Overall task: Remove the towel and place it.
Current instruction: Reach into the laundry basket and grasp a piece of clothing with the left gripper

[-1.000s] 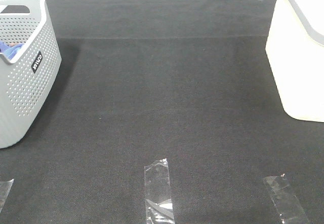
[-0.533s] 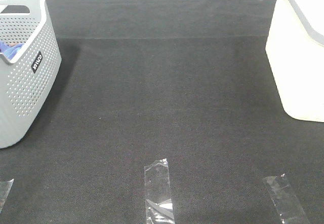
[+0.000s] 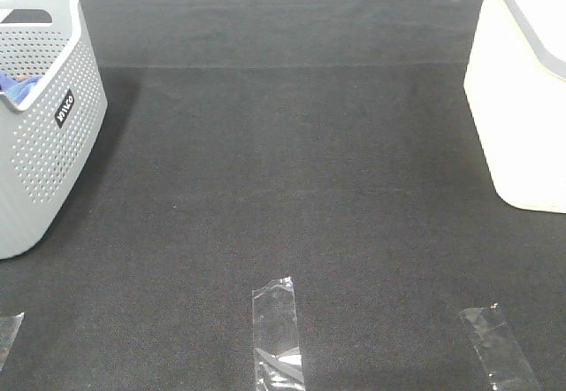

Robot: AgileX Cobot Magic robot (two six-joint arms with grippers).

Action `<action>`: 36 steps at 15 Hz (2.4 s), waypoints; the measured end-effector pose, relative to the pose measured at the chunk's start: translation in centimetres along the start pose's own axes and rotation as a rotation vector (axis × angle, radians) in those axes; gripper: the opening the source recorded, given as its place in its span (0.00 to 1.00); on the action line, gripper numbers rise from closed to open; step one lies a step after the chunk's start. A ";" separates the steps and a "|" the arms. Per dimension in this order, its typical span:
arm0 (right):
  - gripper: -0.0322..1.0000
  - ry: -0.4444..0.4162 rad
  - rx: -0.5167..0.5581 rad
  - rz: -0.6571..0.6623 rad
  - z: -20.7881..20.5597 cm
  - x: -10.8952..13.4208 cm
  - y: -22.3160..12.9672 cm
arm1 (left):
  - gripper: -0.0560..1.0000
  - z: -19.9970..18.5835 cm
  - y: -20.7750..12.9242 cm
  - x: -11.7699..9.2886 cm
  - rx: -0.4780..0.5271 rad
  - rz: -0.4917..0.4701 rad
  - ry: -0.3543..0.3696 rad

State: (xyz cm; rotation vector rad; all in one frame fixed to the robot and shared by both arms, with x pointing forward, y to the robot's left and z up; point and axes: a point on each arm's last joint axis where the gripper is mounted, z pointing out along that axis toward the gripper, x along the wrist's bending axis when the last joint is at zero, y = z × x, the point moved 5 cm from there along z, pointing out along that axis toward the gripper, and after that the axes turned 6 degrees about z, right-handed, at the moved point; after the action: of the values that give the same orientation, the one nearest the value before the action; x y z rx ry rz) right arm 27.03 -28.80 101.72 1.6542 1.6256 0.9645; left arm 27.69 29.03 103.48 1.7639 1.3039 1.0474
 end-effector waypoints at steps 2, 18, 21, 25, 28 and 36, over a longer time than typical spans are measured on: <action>0.55 0.000 0.000 0.000 0.0 0.0 0.0 | 0.72 0.0 0.0 0.0 0.000 0.000 0.000; 0.55 0.000 0.000 0.000 0.0 0.0 0.0 | 0.72 0.0 0.0 0.0 0.000 0.000 0.000; 0.55 0.000 0.000 0.000 0.0 0.0 0.0 | 0.72 0.0 0.0 0.0 0.000 0.000 0.000; 0.55 0.000 0.000 0.000 0.0 0.0 0.0 | 0.72 0.5 1.8 0.9 -0.040 0.008 0.035; 0.55 0.000 0.000 0.000 0.0 0.0 0.0 | 0.72 1.5 5.4 2.2 -0.200 0.016 0.101; 0.55 0.000 0.000 0.000 0.0 0.0 0.0 | 0.72 11.8 13.8 6.3 -0.107 0.118 0.149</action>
State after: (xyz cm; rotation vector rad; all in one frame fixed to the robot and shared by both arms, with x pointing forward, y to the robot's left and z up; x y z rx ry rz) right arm 27.03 -28.80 101.72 1.6542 1.6256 0.9645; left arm 44.97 30.86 111.77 1.7265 1.2187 1.3126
